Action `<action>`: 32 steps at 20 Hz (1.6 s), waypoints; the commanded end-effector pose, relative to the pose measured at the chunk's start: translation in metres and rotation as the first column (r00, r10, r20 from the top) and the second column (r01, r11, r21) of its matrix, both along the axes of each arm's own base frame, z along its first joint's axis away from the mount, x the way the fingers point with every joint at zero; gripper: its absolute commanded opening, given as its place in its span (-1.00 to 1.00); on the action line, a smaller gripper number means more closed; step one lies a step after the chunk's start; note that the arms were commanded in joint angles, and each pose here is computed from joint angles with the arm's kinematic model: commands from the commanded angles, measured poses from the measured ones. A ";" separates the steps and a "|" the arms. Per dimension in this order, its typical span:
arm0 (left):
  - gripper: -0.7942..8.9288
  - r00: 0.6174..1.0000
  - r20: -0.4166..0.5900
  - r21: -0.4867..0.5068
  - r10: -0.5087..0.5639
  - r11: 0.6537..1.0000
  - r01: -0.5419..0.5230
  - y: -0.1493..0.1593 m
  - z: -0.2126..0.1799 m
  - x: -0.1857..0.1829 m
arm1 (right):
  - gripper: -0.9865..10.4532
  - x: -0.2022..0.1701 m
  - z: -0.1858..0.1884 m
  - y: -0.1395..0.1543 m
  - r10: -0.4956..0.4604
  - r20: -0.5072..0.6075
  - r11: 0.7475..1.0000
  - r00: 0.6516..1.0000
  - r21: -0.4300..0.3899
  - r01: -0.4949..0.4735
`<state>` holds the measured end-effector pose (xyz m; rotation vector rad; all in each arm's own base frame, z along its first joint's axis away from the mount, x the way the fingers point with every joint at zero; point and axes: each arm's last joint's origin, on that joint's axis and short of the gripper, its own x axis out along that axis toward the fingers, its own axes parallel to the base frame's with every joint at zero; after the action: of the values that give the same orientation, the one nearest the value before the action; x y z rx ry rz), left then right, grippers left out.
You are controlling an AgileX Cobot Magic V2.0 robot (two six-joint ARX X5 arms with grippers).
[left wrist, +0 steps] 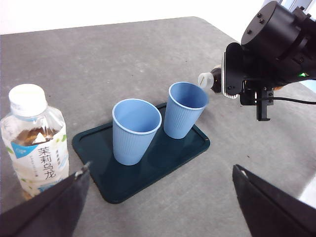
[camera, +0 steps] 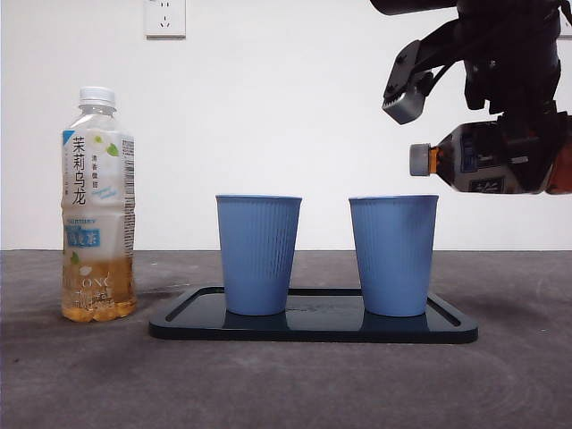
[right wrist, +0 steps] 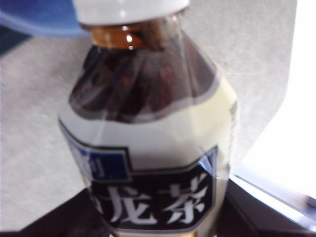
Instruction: Pour the drink into the cup
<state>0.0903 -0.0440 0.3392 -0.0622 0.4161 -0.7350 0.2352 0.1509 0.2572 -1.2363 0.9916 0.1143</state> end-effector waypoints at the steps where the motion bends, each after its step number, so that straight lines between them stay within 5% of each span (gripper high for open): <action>1: 0.12 1.000 0.021 0.003 -0.015 1.000 0.015 -0.001 0.004 0.000 | -0.49 0.003 0.009 0.004 0.004 0.055 0.998 0.998 -0.055 -0.001; 15: 0.12 1.000 0.019 0.003 -0.025 1.000 0.025 -0.002 0.004 0.000 | -0.49 -0.001 0.011 0.011 0.051 0.082 0.985 0.995 -0.167 -0.037; 20: 0.12 1.000 -0.005 0.011 -0.025 1.000 0.025 -0.004 0.001 0.005 | -0.50 -0.001 0.014 0.010 -0.016 0.149 0.996 0.989 -0.083 0.029; 23: 0.12 1.000 -0.013 0.014 -0.025 1.000 0.025 -0.005 0.001 0.007 | -0.50 -0.006 0.023 0.007 -0.089 0.187 0.992 0.978 0.106 0.070; 25: 0.12 1.000 -0.012 0.014 -0.025 1.000 0.025 -0.005 0.001 0.007 | -0.50 -0.005 0.035 -0.002 -0.168 0.198 0.947 0.966 0.305 0.102; 28: 0.12 1.000 -0.018 0.016 -0.025 1.000 0.026 -0.005 0.000 0.008 | -0.50 -0.004 0.056 -0.022 -0.262 0.191 0.805 0.946 0.584 0.105; 30: 0.12 0.999 -0.027 0.021 -0.026 0.999 0.026 -0.006 -0.001 0.011 | -0.50 -0.006 0.067 -0.035 -0.304 0.200 0.716 0.931 0.693 0.085; 32: 0.12 0.999 -0.044 0.029 -0.026 0.999 0.027 -0.008 -0.003 0.016 | -0.50 -0.010 0.071 -0.048 -0.322 0.234 0.655 0.917 0.755 0.037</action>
<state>0.1052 -0.0511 0.3329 -0.0563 0.4878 -0.7455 0.2243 0.1012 0.3205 -0.4000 0.6768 0.1251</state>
